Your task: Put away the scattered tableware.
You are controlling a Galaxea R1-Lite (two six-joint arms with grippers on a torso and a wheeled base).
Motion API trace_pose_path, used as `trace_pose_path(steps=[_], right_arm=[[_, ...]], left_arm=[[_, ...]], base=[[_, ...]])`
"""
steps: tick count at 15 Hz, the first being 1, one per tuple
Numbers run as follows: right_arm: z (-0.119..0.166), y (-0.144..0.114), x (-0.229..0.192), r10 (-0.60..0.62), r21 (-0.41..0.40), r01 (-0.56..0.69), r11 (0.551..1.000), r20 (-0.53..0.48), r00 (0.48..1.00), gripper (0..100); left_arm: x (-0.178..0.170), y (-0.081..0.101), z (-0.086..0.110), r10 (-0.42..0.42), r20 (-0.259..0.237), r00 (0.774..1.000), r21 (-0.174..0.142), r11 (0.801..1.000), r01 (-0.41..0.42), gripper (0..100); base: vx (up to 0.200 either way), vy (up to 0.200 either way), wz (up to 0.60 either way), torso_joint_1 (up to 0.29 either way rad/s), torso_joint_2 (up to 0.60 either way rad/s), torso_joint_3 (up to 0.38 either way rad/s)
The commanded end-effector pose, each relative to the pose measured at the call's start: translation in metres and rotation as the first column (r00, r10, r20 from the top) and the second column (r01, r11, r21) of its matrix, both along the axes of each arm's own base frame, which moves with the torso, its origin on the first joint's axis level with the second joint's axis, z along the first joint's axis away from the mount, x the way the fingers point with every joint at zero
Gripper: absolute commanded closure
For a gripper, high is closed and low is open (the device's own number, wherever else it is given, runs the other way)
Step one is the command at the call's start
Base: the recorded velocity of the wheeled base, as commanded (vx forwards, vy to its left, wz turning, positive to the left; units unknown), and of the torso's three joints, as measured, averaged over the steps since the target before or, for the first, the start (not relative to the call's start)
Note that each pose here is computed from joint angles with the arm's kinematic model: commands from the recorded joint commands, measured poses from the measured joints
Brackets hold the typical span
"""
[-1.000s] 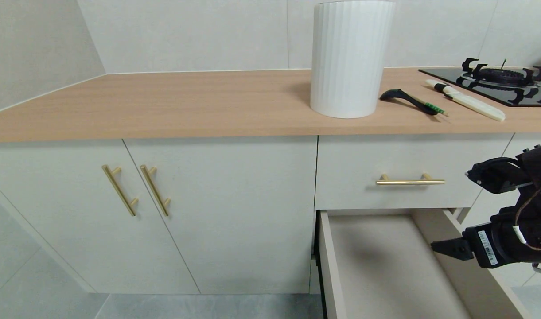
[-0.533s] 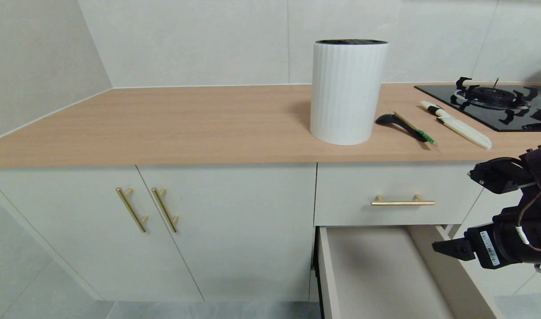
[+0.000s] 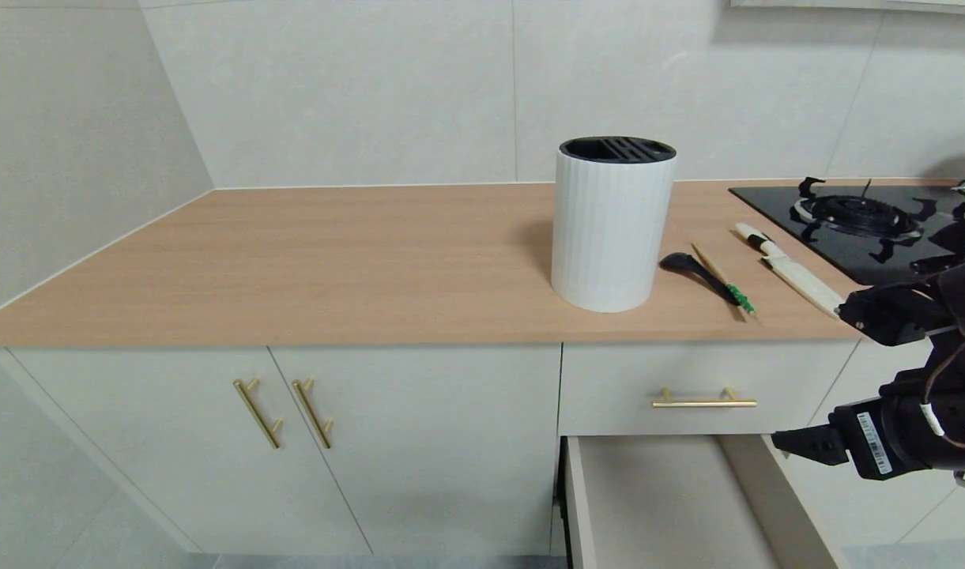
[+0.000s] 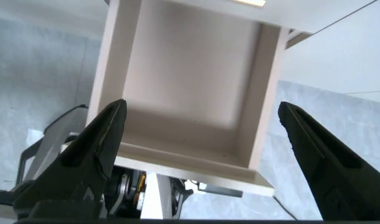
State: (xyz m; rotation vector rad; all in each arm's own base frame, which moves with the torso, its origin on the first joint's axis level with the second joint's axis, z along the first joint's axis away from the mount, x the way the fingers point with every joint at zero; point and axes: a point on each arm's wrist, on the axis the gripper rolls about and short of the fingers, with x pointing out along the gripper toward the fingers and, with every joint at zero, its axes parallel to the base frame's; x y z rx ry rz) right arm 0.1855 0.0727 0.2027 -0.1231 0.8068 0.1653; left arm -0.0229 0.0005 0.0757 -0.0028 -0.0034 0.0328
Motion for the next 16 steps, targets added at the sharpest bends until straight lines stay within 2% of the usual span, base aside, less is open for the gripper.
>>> trace_pose_path(steps=[1, 4, 6, 8, 10, 11, 13, 16], right_arm=[[0.0, 0.0, 0.001, 0.0, 0.001, 0.0, 1.0, 0.001, 1.0, 0], [0.009, 0.004, 0.011, -0.004, 0.039, 0.001, 0.999, 0.093, 0.996, 0], [0.024, 0.006, 0.04, -0.046, 0.06, 0.038, 0.997, 0.148, 0.988, 0], [0.044, 0.006, 0.078, -0.094, 0.069, 0.084, 0.994, 0.166, 0.982, 0], [0.053, 0.01, 0.098, -0.17, 0.131, 0.153, 0.98, 0.132, 0.976, 0], [0.048, 0.012, 0.105, -0.198, 0.164, 0.179, 0.97, 0.11, 0.974, 0], [0.028, 0.015, 0.123, -0.226, 0.123, 0.216, 0.969, 0.07, 0.972, 0], [0.007, 0.016, 0.149, -0.276, 0.099, 0.267, 0.959, 0.101, 0.956, 0]], left_arm=[[0.0, 0.0, 0.0, -0.001, -0.002, 1.0, 0.0, 1.0, 0.001, 0], [0.0, 0.0, 0.0, -0.001, -0.002, 1.0, 0.0, 1.0, 0.001, 0], [0.0, 0.0, 0.0, 0.001, -0.002, 1.0, 0.0, 1.0, -0.001, 0], [0.0, 0.0, 0.0, 0.001, -0.002, 1.0, 0.0, 1.0, -0.001, 0], [0.0, 0.0, 0.0, -0.001, -0.002, 1.0, 0.0, 1.0, 0.001, 0], [0.0, 0.0, 0.0, 0.001, -0.002, 1.0, 0.0, 1.0, -0.001, 0], [0.0, 0.0, 0.0, 0.001, -0.002, 1.0, 0.0, 1.0, -0.001, 0], [0.0, 0.0, 0.0, 0.001, -0.002, 1.0, 0.0, 1.0, -0.001, 0]], base=[[0.0, 0.0, 0.0, 0.139, -0.32, -0.203], [0.0, 0.0, 0.0, 0.051, -0.11, -0.067], [0.0, 0.0, 0.0, 0.0, 0.0, 0.0], [0.0, 0.0, 0.0, 0.0, 0.0, 0.0], [0.0, 0.0, 0.0, 0.0, 0.0, 0.0], [0.0, 0.0, 0.0, 0.0, 0.0, 0.0], [0.0, 0.0, 0.0, 0.0, 0.0, 0.0], [0.0, 0.0, 0.0, 0.0, 0.0, 0.0]])
